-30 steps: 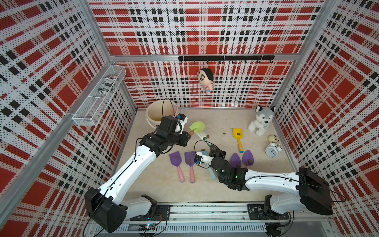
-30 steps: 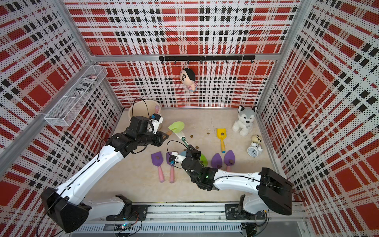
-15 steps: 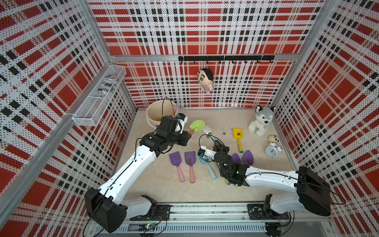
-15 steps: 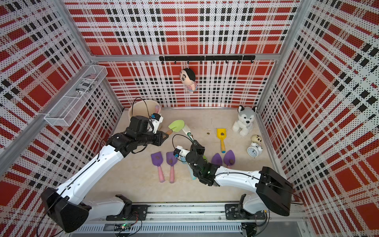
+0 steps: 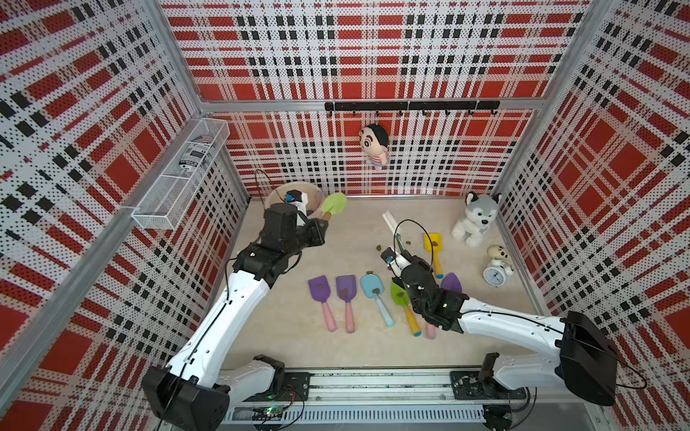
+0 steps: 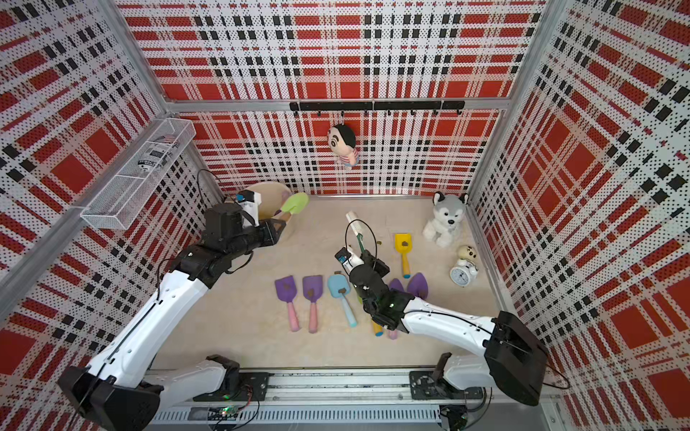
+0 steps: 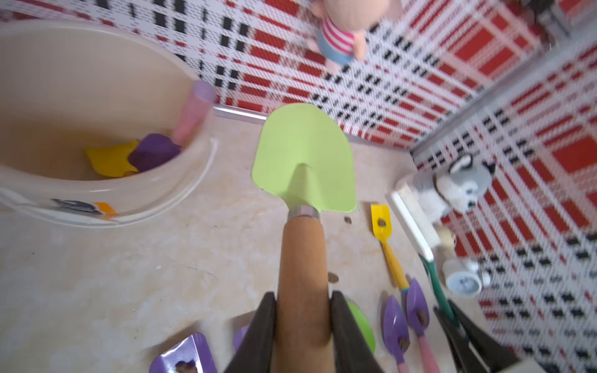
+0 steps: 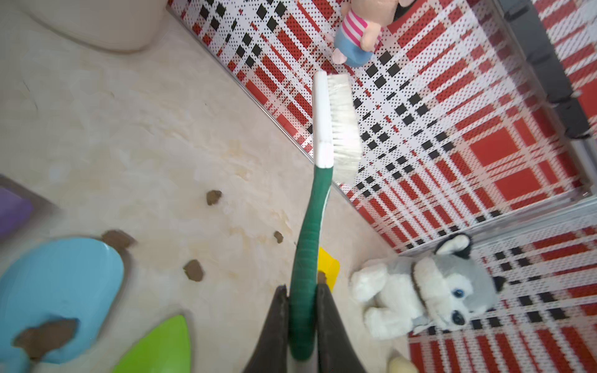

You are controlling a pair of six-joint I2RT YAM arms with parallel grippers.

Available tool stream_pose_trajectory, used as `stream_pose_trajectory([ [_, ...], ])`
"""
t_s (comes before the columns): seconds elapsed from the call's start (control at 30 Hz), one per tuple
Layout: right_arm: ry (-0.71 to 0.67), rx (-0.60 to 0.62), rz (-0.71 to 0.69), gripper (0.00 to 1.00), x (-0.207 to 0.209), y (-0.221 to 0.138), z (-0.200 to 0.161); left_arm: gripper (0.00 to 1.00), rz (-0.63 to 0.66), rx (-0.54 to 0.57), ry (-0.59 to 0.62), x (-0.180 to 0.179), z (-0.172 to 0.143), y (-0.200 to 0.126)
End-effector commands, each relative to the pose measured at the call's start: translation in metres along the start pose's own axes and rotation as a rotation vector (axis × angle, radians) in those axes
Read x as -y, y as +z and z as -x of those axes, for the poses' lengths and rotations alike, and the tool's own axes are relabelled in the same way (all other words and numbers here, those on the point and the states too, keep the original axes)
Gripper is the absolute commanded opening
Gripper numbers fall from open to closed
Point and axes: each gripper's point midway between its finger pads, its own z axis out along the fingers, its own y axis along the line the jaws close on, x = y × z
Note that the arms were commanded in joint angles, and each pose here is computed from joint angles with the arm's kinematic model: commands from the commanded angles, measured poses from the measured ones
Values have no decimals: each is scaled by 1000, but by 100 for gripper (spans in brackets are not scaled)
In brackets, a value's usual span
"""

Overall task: Brush the soil off the hand trowel and place it into the bucket
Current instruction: Brush off the soil from the hand trowel, then place the hand trowel in the bucket.

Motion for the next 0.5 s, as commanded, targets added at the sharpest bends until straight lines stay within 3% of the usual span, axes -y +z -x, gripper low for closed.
stream_pose_trajectory([
  [0.0, 275, -24, 53, 0, 0, -4, 6, 0, 25, 200, -261, -6, 55, -11],
  [0.2, 352, -68, 97, 0, -9, -3, 6, 0, 108, 347, -517, -31, 92, -15],
  [0.47, 398, -79, 111, 0, -7, -9, 1, 0, 166, 297, -719, -75, 97, 24],
])
